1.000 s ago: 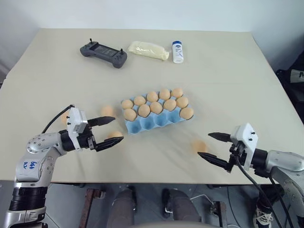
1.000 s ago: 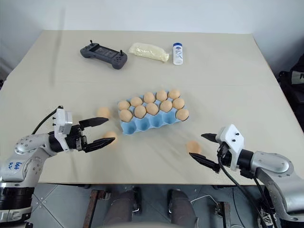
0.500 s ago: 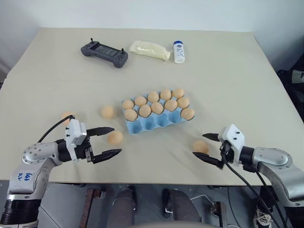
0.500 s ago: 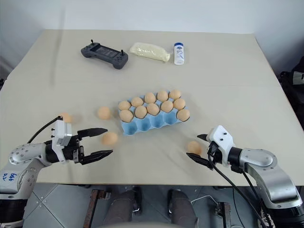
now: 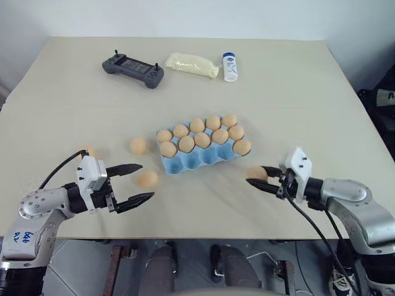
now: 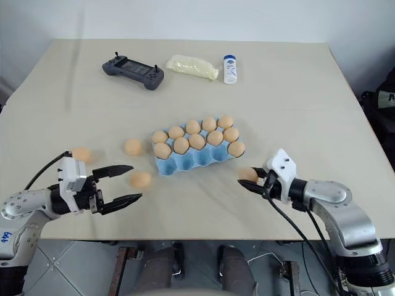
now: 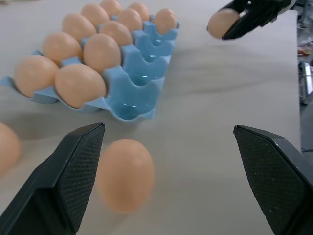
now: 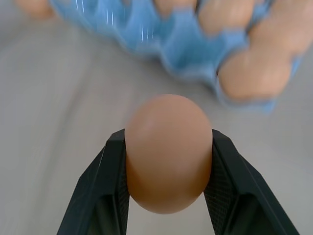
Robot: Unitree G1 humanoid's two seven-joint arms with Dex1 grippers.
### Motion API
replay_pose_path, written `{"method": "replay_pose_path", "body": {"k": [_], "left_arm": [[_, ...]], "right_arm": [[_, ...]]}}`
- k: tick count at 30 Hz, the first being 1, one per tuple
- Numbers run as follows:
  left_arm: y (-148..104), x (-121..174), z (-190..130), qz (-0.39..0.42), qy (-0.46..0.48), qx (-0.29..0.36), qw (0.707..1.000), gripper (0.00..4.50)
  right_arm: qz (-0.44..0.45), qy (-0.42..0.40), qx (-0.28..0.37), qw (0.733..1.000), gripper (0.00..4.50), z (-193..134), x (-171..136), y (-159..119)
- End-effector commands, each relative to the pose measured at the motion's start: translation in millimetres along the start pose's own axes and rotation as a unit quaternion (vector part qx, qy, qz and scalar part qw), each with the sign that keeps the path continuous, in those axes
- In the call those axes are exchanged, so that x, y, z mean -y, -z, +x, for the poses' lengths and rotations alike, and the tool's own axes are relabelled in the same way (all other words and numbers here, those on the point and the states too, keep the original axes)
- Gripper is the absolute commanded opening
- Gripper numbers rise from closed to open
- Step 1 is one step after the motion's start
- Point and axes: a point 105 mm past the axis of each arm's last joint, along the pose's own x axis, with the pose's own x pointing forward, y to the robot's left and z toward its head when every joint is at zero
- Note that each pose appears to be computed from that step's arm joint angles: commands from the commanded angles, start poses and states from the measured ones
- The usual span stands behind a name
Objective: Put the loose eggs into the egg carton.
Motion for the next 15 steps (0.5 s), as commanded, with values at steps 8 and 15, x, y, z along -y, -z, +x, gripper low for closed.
{"method": "replay_pose_path", "body": {"k": [8, 15], "left_arm": [[-14.8, 1.3, 1.8, 0.015, -0.022, 0.028, 0.999, 4.50], [-16.4, -0.4, 3.1, 0.018, -0.033, 0.032, 0.999, 4.50]], "right_arm": [[-0.006, -0.016, 0.041, 0.999, 1.59, 46.7, 9.2, -36.8], [-0.022, -0.024, 0.030, 0.999, 1.59, 70.3, 16.4, -29.3]]}}
